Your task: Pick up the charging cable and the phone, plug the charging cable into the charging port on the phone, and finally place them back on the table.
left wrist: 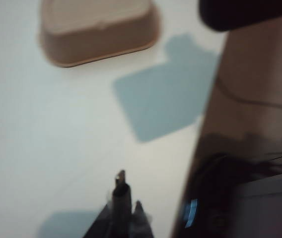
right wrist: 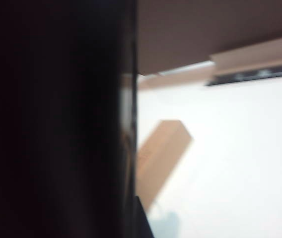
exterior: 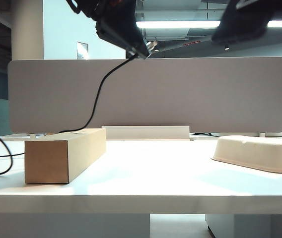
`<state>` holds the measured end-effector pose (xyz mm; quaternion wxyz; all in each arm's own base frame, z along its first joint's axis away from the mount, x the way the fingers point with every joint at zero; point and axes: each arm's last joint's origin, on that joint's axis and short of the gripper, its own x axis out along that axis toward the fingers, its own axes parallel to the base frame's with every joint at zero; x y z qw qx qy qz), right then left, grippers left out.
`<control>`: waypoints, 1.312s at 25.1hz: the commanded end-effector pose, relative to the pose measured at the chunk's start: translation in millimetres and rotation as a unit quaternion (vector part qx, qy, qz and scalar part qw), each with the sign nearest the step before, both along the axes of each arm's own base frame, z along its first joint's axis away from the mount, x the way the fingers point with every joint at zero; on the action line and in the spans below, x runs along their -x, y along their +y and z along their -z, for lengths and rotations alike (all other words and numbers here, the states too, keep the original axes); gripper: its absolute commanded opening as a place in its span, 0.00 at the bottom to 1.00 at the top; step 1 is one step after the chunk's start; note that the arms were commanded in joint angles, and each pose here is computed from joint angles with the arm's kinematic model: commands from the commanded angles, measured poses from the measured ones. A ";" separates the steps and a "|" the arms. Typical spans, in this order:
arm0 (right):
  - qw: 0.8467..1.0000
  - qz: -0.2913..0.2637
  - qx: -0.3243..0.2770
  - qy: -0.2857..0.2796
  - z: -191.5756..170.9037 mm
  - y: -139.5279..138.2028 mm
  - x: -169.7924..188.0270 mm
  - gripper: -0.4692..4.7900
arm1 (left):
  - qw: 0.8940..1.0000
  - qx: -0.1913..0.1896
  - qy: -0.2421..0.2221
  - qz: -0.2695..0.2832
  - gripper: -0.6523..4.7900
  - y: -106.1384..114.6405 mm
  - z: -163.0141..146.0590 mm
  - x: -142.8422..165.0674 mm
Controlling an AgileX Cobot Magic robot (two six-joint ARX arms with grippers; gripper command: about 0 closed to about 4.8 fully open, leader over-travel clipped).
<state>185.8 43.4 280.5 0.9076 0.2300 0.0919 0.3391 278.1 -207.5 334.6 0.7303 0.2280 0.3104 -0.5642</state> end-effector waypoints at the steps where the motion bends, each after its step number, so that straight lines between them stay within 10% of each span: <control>1: 0.998 -0.023 -0.048 -0.041 -16.3 0.8 2.5 0.07 | 0.996 0.054 0.066 0.035 0.11 -1.5 -3.1 6.3; 11: 0.987 -0.076 -0.136 -0.035 -30.4 2.0 7.3 0.07 | 0.955 0.187 0.165 0.159 0.11 -4.7 -10.4 15.6; 33: 0.968 -0.160 -0.195 -0.011 -41.5 3.6 14.6 0.07 | 0.929 0.232 0.159 0.242 0.11 -31.3 -12.3 27.5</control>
